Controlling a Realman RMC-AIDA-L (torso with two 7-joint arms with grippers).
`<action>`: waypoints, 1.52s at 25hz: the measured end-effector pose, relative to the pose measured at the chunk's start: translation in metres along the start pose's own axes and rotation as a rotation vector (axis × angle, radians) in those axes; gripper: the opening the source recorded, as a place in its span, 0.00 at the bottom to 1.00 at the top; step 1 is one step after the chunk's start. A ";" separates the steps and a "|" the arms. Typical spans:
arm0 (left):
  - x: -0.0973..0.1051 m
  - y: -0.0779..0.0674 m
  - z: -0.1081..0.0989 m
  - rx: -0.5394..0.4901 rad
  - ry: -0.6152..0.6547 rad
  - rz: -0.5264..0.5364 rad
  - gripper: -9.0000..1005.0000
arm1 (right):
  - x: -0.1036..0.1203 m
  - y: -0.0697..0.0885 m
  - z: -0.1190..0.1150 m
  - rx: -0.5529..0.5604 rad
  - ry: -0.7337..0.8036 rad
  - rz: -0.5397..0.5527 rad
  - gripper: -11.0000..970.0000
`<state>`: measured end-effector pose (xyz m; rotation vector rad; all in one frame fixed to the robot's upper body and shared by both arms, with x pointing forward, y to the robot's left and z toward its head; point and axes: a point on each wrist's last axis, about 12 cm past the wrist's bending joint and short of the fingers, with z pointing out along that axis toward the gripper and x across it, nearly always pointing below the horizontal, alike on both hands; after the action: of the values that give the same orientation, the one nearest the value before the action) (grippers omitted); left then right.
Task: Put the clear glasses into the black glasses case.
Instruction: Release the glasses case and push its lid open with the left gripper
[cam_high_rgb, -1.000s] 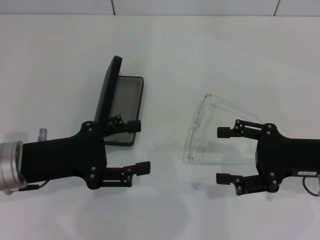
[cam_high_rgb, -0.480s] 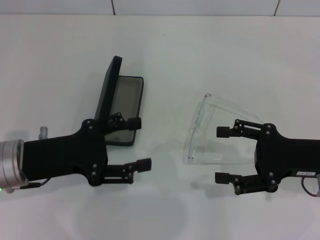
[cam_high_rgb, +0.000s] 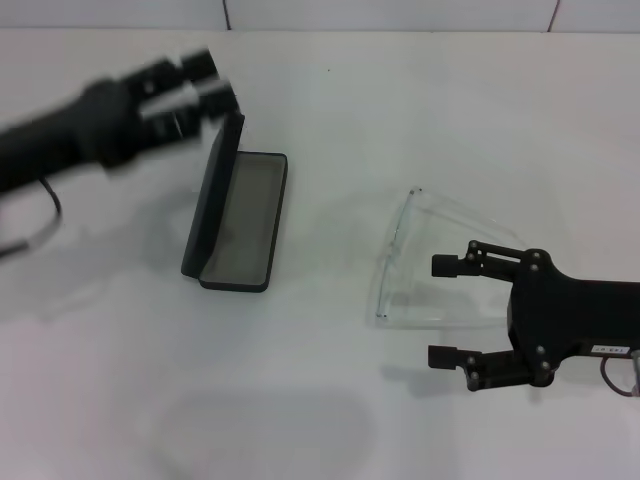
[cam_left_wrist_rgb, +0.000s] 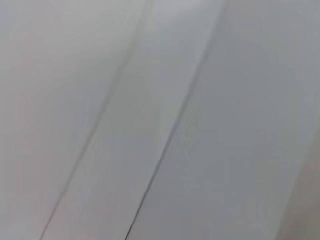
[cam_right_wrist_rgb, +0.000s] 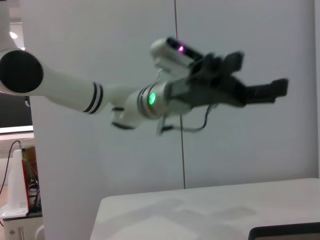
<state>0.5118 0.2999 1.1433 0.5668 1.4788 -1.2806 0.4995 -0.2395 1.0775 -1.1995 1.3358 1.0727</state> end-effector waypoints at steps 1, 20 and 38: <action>-0.010 0.003 0.002 -0.008 0.011 -0.032 0.87 | 0.000 0.000 0.000 0.000 -0.001 0.001 0.90; -0.072 0.018 0.096 -0.550 0.746 -0.202 0.87 | 0.002 0.000 0.002 0.020 -0.030 0.031 0.90; -0.046 0.033 0.134 -0.724 0.938 -0.164 0.87 | -0.001 -0.002 0.001 0.056 -0.075 0.025 0.89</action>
<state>0.6082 0.2009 1.1883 0.5737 2.6361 -0.4687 0.5013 -0.2384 1.0785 -1.0940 1.3170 1.0808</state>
